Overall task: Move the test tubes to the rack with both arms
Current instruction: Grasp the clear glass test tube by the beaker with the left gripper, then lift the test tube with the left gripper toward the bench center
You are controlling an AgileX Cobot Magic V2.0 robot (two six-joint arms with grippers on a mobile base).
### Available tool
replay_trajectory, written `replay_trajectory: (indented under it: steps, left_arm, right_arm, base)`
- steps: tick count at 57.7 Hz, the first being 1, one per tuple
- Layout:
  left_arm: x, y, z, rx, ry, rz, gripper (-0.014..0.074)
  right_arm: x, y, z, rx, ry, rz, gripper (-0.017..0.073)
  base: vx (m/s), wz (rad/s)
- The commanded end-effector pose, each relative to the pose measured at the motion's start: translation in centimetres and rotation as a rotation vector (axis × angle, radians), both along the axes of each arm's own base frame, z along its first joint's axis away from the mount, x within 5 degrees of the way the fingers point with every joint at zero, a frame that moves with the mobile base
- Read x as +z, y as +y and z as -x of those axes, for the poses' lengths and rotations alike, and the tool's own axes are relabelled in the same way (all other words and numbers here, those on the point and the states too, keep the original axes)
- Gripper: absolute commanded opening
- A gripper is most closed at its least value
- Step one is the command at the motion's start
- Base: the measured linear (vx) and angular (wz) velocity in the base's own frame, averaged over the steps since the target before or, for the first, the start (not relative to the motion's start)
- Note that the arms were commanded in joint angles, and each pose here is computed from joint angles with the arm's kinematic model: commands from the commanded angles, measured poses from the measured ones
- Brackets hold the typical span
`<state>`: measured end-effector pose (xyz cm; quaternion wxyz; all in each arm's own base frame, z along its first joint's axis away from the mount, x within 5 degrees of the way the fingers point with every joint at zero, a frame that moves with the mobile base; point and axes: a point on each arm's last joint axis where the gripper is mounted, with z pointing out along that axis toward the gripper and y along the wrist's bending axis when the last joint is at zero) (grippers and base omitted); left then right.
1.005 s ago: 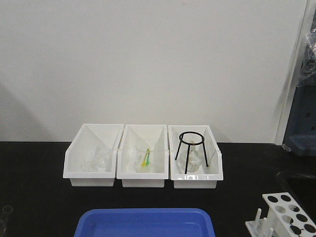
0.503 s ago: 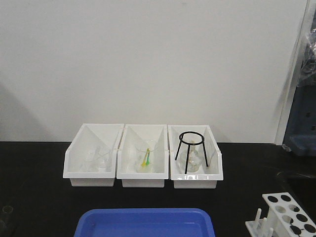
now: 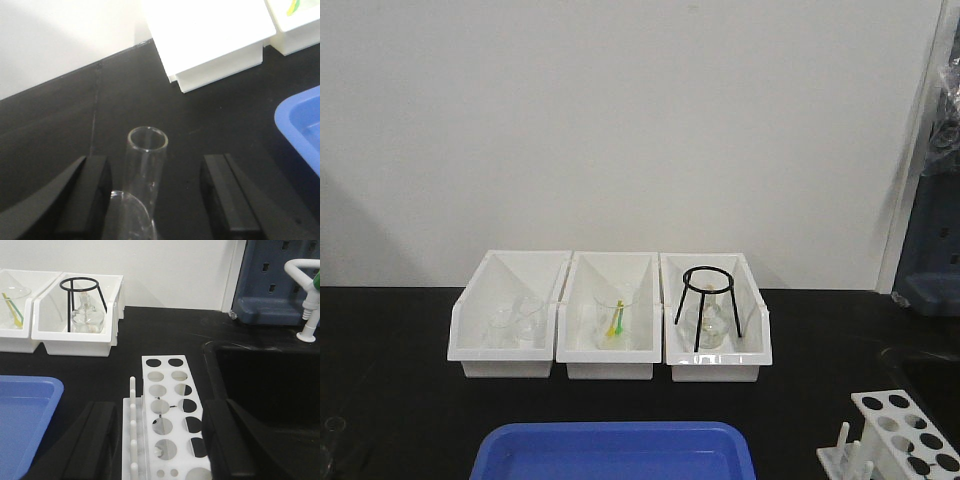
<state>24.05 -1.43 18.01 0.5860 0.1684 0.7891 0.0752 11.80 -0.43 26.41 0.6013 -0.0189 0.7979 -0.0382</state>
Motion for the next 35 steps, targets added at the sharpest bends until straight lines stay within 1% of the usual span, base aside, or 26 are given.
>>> replay_trajectory:
  steps: [1,10,20,35]
  left_arm:
    - [2.1,-0.2,-1.4,0.000,-0.167,0.020,0.0519]
    - [2.6,-0.3,-3.3,0.001,-0.173,0.024,0.0519]
    - [2.7,-0.3,-3.5,0.001,-0.165,0.023,0.0519]
    - [1.9,-0.3,-3.3,0.004,-0.074,0.015,0.0519]
  right_arm:
    - [1.7,0.0,-0.4,0.002,-0.101,0.010,0.0450]
    - [1.7,0.0,-0.4,0.001,-0.099,0.010,0.0450]
    - [1.7,0.0,-0.4,0.001,-0.098,0.010,0.0450]
    - [1.7,0.0,-0.4,0.001,-0.098,0.010,0.0450]
  base:
    - [0.00,0.00]
    - [0.00,0.00]
    - [0.00,0.00]
    - [0.00,0.00]
